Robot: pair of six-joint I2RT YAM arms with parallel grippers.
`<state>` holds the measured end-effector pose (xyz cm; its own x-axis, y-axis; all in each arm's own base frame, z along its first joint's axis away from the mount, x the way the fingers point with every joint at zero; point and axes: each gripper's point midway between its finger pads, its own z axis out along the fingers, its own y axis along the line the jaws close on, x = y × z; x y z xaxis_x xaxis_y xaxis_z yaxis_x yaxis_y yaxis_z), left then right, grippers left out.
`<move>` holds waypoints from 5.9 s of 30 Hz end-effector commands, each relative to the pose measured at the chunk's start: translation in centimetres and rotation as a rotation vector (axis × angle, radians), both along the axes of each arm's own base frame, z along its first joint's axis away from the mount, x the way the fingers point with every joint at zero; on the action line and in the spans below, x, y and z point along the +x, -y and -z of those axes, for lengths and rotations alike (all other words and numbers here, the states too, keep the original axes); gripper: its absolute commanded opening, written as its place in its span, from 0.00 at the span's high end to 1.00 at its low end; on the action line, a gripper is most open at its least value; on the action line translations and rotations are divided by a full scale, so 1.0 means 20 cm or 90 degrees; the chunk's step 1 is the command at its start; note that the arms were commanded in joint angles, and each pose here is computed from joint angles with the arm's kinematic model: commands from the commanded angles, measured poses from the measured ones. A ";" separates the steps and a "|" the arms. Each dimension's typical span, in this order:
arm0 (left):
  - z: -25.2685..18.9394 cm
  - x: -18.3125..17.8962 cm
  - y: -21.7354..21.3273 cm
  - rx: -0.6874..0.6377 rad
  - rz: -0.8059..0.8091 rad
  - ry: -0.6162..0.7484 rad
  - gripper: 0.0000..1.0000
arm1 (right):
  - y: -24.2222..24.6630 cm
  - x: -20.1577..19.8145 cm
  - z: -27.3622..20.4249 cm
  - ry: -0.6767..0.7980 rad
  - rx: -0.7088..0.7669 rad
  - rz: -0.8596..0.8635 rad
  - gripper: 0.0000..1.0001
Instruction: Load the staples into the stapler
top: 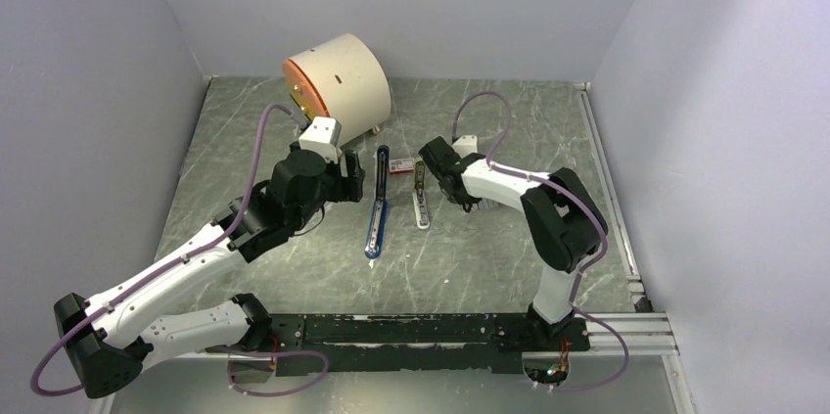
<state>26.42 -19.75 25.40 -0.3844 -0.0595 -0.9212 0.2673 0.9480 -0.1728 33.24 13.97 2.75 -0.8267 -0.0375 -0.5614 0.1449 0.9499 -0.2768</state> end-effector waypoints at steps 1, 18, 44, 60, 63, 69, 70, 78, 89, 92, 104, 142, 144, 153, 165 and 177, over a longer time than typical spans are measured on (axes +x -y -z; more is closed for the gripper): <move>-0.03 0.00 -0.02 -0.008 -0.010 0.008 0.22 | 0.03 -0.01 0.04 -0.008 -0.005 0.021 0.71; -0.03 0.00 -0.02 -0.008 -0.012 0.009 0.22 | -0.02 0.01 -0.03 0.016 0.065 0.008 0.82; -0.04 0.00 -0.01 -0.013 -0.007 0.012 0.22 | -0.24 -0.25 -0.15 -0.034 0.321 -0.097 0.88; -0.04 -0.01 0.03 -0.023 0.017 0.005 0.22 | -0.61 -0.69 -0.15 -0.187 0.661 -0.259 0.86; -0.04 -0.01 0.03 -0.023 0.016 0.004 0.23 | -0.62 -0.71 -0.13 -0.205 0.679 -0.265 0.85; -0.03 -0.01 0.03 -0.023 0.017 0.004 0.23 | -0.67 -0.81 -0.07 -0.287 0.724 -0.275 0.84; -0.03 -0.01 0.03 -0.022 0.017 0.004 0.23 | -0.67 -0.82 -0.06 -0.292 0.724 -0.274 0.84; -0.03 -0.01 0.03 -0.024 0.014 0.005 0.23 | -0.62 -0.85 0.05 -0.330 0.674 -0.240 0.83; -0.03 -0.01 0.01 -0.021 0.008 0.006 0.22 | -0.57 -0.82 0.10 -0.312 0.624 -0.209 0.82; -0.04 -0.01 0.01 -0.022 0.009 0.007 0.22 | -0.55 -0.81 0.10 -0.302 0.608 -0.209 0.80; -0.04 -0.02 0.01 -0.024 0.009 0.006 0.23 | -0.53 -0.78 0.08 -0.260 0.603 -0.216 0.65; 0.47 -0.24 0.03 -0.179 -0.028 -0.190 0.09 | -0.63 -0.78 0.04 -0.142 0.188 -0.216 0.55; 0.49 -0.24 0.03 -0.177 -0.024 -0.195 0.08 | -0.63 -0.79 0.05 -0.148 0.188 -0.213 0.55; 0.51 -0.24 0.03 -0.174 -0.029 -0.198 0.07 | -0.65 -0.80 0.07 -0.151 0.196 -0.210 0.58; 0.56 -0.26 0.06 -0.152 -0.007 -0.225 0.13 | -0.66 -0.82 0.11 -0.165 0.206 -0.204 0.83; 0.43 -0.34 0.29 -0.239 0.154 -0.227 0.10 | -0.74 -0.60 -0.25 -0.046 0.521 -0.228 0.83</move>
<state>20.27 -23.05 14.52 -0.7100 -0.2344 -0.6640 0.2232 0.8194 -0.5280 19.02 26.71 3.53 -0.9018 -0.0323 -0.4310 -0.1588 0.9522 0.2609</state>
